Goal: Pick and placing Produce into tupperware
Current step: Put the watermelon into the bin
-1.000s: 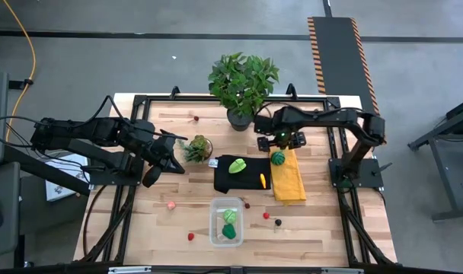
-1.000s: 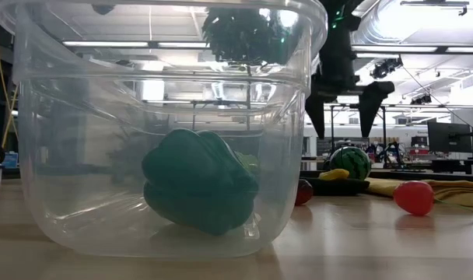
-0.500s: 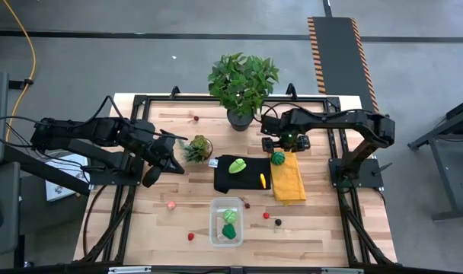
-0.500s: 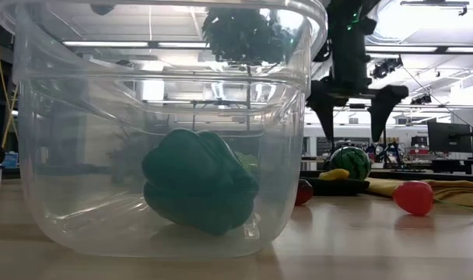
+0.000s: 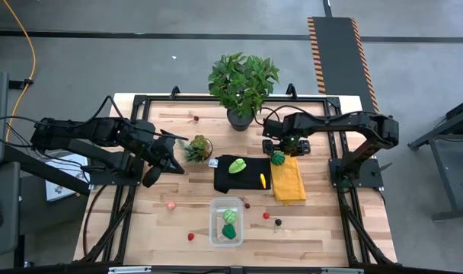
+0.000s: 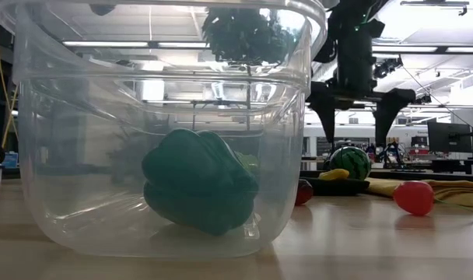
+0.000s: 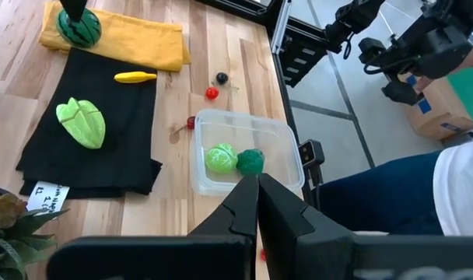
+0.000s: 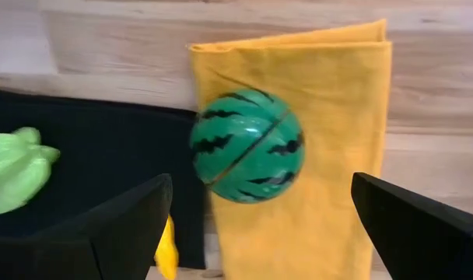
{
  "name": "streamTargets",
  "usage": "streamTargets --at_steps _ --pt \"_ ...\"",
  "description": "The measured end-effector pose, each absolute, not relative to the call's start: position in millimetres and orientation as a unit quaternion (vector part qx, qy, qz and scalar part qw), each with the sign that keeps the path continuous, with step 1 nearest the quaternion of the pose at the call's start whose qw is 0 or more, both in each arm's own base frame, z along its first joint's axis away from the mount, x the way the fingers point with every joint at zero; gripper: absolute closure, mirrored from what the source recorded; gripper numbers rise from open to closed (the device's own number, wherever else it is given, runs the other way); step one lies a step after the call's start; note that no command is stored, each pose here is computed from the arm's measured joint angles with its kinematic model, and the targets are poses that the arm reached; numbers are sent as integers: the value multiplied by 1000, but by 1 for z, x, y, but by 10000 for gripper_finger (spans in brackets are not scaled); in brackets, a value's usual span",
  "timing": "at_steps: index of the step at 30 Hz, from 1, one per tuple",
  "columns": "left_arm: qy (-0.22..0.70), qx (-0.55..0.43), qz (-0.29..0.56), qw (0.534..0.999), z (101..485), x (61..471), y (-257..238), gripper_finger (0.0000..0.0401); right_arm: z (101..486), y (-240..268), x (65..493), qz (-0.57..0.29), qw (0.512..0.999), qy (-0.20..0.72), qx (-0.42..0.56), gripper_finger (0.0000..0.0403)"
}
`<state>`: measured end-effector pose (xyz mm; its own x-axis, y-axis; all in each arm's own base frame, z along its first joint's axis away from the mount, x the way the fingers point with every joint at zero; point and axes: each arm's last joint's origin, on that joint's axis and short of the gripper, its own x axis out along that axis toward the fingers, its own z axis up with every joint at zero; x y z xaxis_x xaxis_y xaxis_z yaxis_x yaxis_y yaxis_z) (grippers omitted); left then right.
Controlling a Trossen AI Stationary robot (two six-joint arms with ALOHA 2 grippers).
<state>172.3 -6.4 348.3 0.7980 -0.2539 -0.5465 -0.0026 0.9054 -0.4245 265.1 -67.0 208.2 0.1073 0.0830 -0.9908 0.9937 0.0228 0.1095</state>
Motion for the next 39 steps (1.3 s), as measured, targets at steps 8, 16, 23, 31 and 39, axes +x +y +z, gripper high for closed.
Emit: streamTargets --at_steps 8,16,23,31,39 --pt "310 -207 -68 925 348 172 -6 400 197 -64 267 -443 512 478 559 18" --pt "311 -207 -68 925 348 172 -6 400 194 -65 268 -446 512 475 559 18" --pt "313 -207 -67 925 348 172 -6 400 179 -67 277 -444 504 486 559 18" --pt "314 -207 -67 924 348 172 -6 400 174 -67 278 -447 497 494 555 18" --pt "313 -205 -68 925 348 172 -6 400 174 -69 277 -449 498 493 554 40"
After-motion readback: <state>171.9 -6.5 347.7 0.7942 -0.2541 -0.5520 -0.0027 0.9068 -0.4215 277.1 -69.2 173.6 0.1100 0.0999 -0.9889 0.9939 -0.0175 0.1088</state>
